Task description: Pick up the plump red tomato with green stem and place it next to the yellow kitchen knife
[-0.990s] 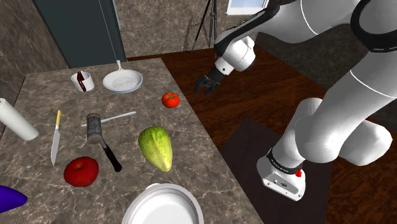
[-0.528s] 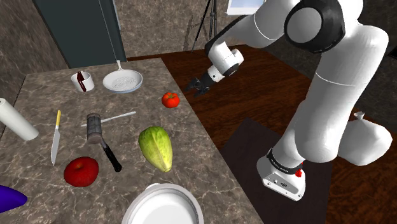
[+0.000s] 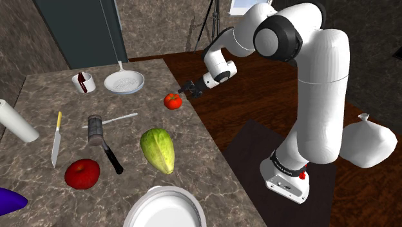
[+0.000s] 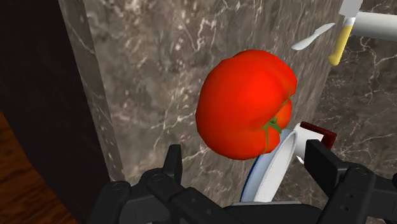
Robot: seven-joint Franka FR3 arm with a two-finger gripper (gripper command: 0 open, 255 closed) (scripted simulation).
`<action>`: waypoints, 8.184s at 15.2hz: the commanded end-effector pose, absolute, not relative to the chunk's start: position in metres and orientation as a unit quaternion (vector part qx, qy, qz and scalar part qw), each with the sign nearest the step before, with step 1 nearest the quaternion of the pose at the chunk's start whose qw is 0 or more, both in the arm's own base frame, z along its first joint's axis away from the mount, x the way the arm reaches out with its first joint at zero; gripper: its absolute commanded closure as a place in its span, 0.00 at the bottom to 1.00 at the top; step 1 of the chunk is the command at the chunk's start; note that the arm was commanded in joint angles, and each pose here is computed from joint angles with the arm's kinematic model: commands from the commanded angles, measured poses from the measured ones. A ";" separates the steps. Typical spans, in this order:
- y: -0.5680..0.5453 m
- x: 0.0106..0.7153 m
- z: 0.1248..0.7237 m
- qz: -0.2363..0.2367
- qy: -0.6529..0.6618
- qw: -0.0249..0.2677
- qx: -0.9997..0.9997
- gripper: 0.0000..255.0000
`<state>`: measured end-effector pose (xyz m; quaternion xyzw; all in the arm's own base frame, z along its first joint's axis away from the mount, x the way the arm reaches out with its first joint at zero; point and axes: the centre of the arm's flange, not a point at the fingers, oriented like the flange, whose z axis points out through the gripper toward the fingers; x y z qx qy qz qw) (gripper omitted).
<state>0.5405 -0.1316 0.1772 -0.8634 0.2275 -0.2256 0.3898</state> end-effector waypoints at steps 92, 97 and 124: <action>0.362 0.618 0.243 -0.227 0.228 0.391 -0.862 1.00; 0.362 0.618 0.216 -0.227 0.228 0.391 -0.862 1.00; 0.333 0.589 0.200 -0.227 0.228 0.391 -0.862 0.00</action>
